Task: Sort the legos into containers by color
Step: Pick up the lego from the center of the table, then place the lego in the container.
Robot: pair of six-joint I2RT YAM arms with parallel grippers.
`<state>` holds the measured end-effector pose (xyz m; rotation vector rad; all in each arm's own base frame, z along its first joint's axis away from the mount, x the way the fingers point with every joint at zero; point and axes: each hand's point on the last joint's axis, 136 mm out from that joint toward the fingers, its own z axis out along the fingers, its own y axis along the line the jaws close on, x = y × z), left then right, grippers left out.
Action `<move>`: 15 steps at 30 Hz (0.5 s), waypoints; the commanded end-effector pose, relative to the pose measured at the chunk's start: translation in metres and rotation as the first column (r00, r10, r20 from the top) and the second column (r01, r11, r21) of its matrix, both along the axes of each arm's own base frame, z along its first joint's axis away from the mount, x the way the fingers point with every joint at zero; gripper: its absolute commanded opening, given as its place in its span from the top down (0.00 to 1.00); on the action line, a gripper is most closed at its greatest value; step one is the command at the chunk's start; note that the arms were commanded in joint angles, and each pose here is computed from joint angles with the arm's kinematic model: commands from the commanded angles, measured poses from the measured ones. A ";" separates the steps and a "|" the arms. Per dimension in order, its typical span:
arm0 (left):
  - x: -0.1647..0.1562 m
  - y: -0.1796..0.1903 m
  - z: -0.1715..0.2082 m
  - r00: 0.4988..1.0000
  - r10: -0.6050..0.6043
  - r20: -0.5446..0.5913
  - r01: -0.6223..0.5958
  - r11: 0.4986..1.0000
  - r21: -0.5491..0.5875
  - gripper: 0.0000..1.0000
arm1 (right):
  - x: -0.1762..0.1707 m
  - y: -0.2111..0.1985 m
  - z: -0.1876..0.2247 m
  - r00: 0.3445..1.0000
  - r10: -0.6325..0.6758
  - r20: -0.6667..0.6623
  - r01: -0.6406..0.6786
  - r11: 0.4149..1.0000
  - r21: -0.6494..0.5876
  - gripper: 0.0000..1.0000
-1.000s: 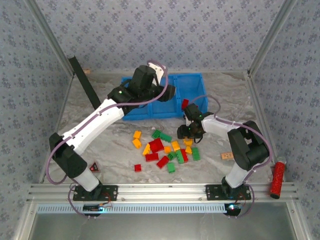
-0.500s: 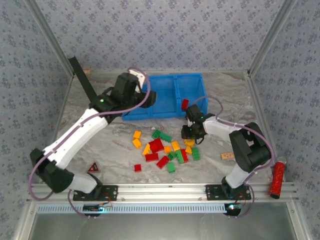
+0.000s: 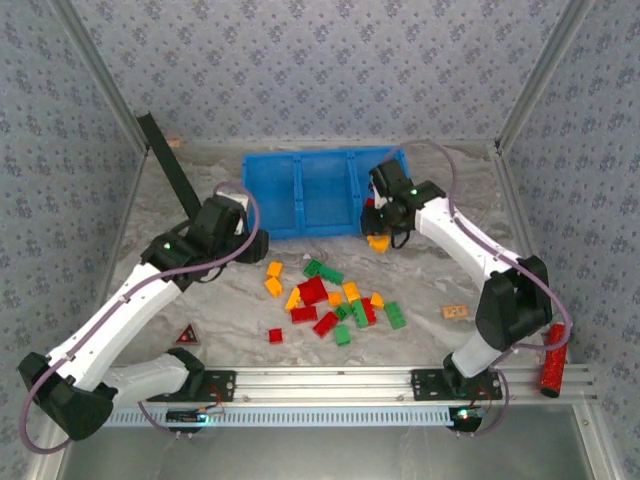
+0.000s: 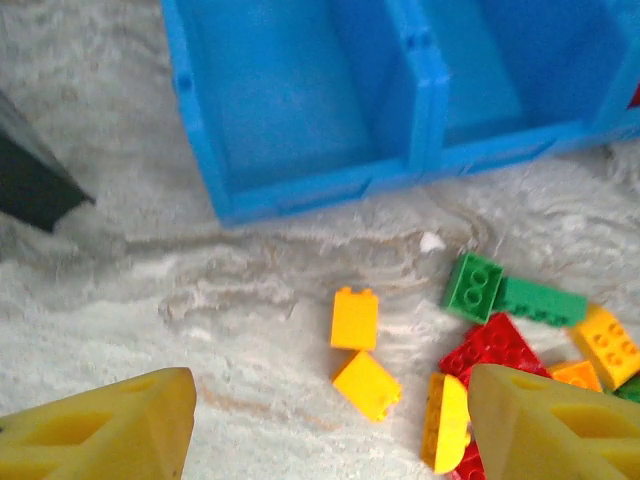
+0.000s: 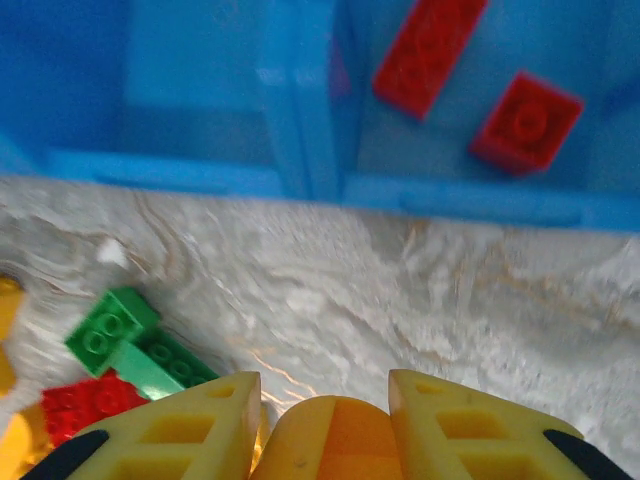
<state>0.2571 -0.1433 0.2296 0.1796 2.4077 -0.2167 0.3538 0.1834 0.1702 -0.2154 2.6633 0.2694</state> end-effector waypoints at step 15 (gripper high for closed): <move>-0.047 -0.002 -0.106 0.951 0.133 -0.279 -0.177 0.974 -0.139 0.29 | 0.101 0.096 0.017 0.967 0.217 0.132 -0.210 0.975 -0.068 0.74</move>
